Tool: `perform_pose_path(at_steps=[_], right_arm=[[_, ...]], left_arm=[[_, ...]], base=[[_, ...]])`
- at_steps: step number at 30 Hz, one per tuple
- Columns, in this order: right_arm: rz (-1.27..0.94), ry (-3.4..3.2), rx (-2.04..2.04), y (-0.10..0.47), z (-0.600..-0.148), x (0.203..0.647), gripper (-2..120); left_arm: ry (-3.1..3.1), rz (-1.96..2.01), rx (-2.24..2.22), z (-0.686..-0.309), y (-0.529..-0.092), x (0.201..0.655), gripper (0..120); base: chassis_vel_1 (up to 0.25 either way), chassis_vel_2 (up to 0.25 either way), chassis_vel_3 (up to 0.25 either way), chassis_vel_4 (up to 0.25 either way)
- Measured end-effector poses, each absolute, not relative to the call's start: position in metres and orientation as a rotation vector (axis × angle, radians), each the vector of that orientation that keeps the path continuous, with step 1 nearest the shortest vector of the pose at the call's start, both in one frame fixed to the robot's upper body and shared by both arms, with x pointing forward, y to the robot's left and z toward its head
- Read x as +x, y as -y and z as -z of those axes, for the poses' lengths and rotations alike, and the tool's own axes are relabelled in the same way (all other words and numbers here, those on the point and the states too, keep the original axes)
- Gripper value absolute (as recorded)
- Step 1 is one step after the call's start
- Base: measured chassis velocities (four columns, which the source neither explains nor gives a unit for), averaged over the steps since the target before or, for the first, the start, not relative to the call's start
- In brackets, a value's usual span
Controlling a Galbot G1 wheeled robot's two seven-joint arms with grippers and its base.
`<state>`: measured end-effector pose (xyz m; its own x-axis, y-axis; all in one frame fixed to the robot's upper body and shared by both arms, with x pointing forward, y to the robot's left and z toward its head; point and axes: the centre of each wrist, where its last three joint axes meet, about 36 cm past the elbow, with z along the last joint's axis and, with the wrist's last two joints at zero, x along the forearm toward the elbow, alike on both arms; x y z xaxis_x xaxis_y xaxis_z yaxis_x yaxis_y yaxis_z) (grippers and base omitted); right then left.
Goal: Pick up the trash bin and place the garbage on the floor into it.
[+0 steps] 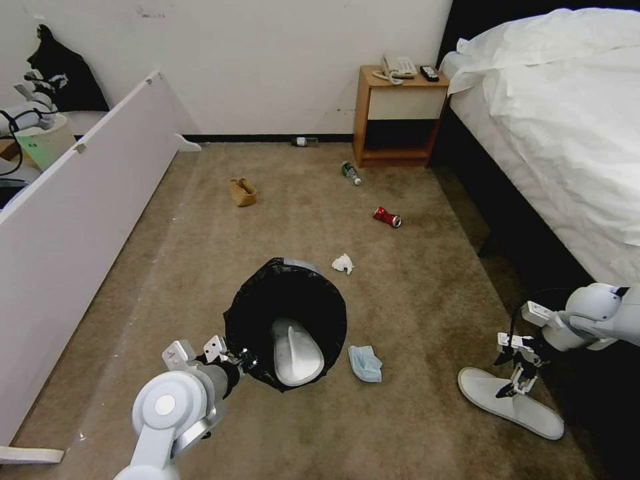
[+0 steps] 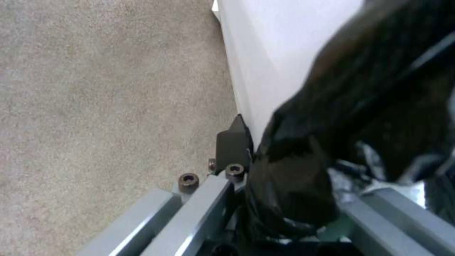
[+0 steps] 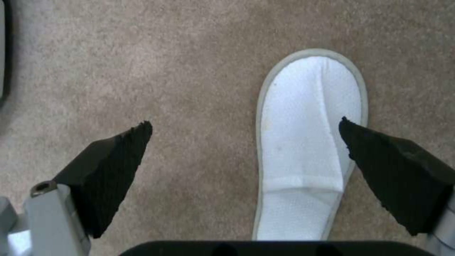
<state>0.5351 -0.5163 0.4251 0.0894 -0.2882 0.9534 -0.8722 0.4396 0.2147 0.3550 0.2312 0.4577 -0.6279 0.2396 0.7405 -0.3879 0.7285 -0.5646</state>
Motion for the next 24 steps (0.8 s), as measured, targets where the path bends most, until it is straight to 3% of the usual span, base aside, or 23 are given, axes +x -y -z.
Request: perform_pose_path(at_steps=[24], right_arm=[[-0.566, 1.429, 1.065, 0.522, -0.408, 0.545, 100]], left_arm=[[2.057, -0.909, 0.12, -0.456, -0.232, 0.355, 0]], base=[[0.0, 0.0, 0.0, 0.0]])
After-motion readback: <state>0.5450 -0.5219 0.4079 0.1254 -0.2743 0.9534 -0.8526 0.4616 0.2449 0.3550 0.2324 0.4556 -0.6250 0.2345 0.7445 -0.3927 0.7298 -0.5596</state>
